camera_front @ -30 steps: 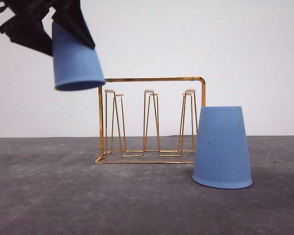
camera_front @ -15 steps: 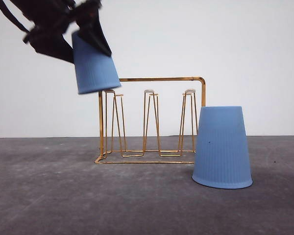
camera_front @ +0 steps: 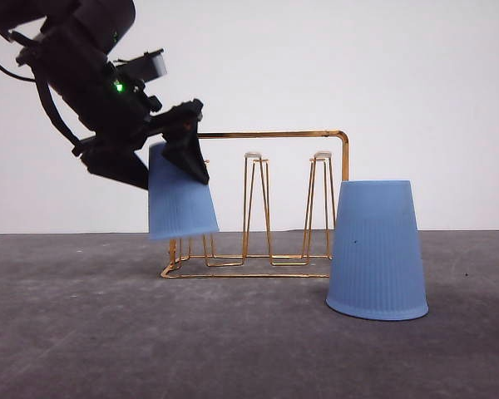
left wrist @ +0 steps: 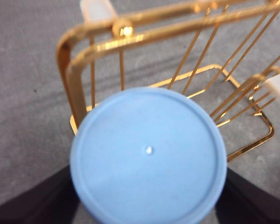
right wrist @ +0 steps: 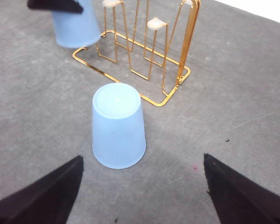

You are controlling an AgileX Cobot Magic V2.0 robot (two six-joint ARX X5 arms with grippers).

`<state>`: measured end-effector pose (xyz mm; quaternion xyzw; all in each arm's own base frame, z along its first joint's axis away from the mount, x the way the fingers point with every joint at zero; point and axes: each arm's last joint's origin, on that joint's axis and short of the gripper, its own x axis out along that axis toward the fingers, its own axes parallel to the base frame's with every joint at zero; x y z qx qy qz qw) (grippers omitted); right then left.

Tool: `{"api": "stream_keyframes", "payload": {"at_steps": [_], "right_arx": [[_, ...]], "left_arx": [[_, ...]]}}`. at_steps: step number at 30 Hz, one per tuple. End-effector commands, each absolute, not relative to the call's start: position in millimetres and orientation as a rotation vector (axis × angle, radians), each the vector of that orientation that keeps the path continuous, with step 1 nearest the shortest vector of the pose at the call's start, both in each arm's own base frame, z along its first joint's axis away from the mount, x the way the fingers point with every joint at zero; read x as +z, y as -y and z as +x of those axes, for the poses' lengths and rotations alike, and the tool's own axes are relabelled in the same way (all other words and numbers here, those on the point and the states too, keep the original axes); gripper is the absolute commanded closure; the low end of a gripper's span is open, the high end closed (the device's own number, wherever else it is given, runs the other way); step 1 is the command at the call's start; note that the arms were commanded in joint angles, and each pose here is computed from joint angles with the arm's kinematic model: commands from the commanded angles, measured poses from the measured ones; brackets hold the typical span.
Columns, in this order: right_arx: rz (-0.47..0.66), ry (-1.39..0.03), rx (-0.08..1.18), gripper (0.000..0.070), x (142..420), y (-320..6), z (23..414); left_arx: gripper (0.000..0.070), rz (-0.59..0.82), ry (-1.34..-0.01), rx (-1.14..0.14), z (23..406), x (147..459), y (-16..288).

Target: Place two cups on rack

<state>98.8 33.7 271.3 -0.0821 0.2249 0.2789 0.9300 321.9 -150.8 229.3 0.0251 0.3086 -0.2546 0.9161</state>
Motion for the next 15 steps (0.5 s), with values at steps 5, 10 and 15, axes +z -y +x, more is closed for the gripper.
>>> {"api": "stream_keyframes", "payload": {"at_steps": [5, 10, 15], "right_arx": [[-0.175, -0.445, 0.575, 0.0179, 274.2, -34.3, 99.3], [-0.17, -0.447, 0.574, 0.0179, 274.1, -34.3, 99.3], [-0.141, -0.452, 0.583, 0.0179, 274.3, -34.7, 99.2]], "left_arx": [[0.01, 0.037, -0.69, -0.547, 319.0, 236.6, 152.6], [0.0231, 0.01, -0.86, -0.568, 299.9, 266.7, 141.6], [0.0273, -0.021, -0.965, -0.604, 273.1, 290.6, 126.3]]}}
